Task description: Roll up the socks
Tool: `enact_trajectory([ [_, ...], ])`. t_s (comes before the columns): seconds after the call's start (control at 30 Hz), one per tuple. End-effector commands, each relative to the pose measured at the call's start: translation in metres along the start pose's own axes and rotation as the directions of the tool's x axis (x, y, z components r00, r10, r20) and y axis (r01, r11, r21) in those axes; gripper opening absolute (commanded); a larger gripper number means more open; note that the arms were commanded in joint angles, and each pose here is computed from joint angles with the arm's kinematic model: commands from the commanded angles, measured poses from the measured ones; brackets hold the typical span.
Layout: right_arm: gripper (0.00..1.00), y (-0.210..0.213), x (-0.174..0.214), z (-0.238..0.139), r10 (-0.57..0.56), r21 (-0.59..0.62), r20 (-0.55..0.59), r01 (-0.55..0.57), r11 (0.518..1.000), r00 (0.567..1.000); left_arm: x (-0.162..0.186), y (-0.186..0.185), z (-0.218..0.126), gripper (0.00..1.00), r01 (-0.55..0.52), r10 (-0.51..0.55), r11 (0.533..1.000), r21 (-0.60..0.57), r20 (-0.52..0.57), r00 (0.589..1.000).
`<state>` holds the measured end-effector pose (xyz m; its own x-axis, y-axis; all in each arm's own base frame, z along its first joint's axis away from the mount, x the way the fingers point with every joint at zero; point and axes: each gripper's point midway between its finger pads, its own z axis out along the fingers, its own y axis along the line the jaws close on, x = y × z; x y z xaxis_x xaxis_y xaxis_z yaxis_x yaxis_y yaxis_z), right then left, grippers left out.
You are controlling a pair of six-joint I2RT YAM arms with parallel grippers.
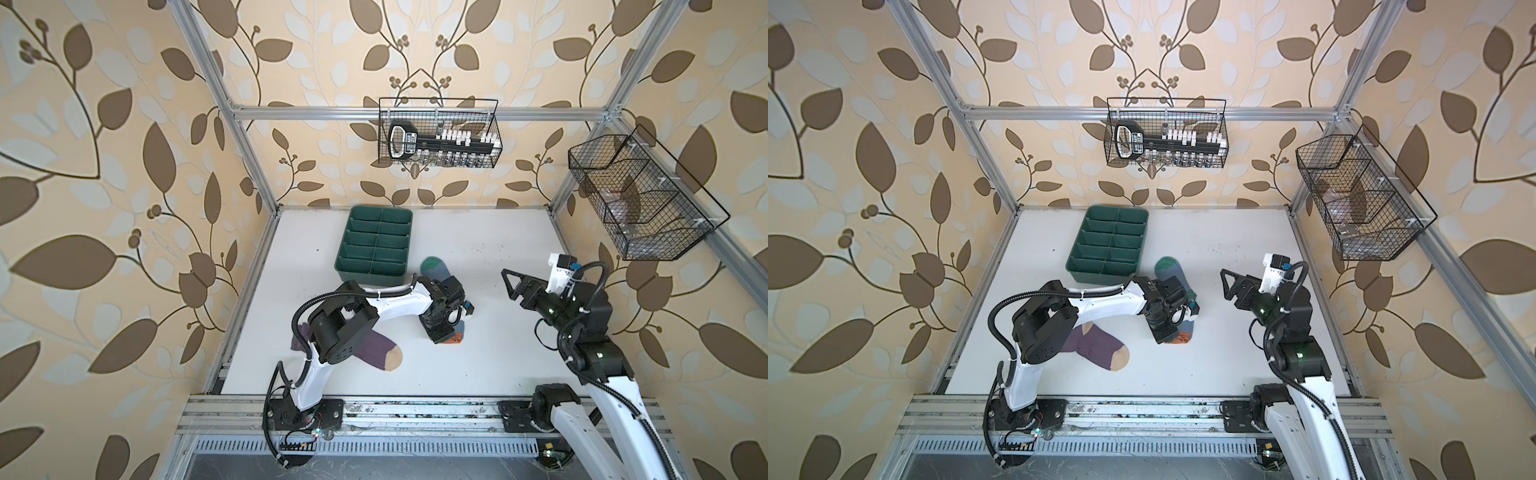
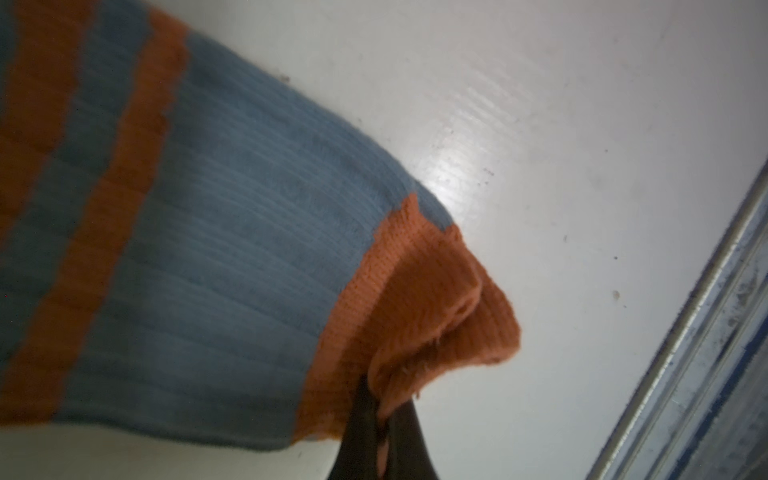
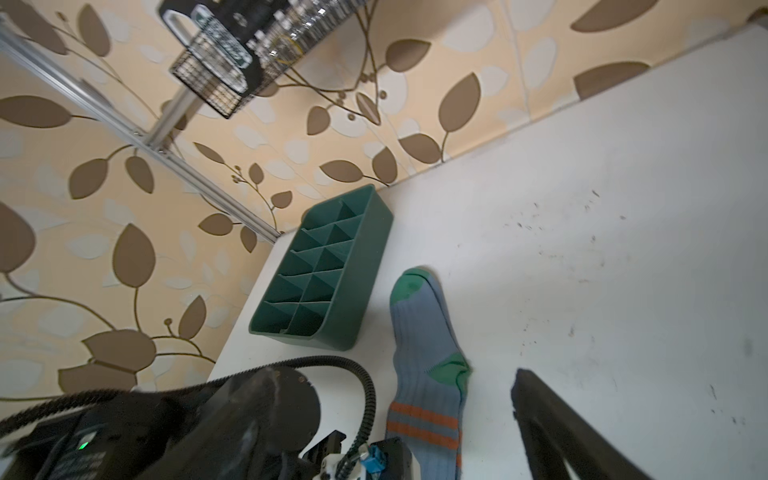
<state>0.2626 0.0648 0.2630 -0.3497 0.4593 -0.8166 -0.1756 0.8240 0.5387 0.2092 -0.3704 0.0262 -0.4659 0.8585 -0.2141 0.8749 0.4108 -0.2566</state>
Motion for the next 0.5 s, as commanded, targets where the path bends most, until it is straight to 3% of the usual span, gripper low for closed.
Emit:
enact_trajectory([
  [0.0, 0.89, 0.017, -0.009, -0.015, -0.079, -0.065, 0.122, 0.088, 0.994, 0.989, 0.038, 0.004, -0.004, 0.04, 0.09, -0.089, 0.996, -0.003, -0.157, 0.984],
  [0.1, 0.88, 0.05, -0.006, -0.036, -0.142, -0.208, 0.15, 0.172, 0.963, 0.978, 0.035, 0.01, -0.012, 0.03, 0.121, -0.12, 0.993, -0.002, -0.139, 0.983],
  [0.2, 0.86, 0.073, 0.013, -0.048, -0.169, -0.33, 0.109, 0.196, 0.923, 0.98, 0.032, 0.013, -0.02, 0.03, 0.167, -0.16, 0.985, 0.041, -0.138, 0.977],
  [0.3, 0.83, 0.077, 0.048, -0.044, -0.197, -0.376, -0.02, 0.175, 0.91, 0.98, 0.034, 0.014, -0.023, 0.04, 0.186, -0.175, 0.98, 0.071, -0.139, 0.975],
  [0.47, 0.79, 0.079, 0.108, -0.025, -0.188, -0.337, -0.264, 0.092, 0.937, 0.946, 0.042, 0.017, -0.015, 0.01, 0.188, -0.173, 0.98, 0.069, -0.185, 0.967],
])
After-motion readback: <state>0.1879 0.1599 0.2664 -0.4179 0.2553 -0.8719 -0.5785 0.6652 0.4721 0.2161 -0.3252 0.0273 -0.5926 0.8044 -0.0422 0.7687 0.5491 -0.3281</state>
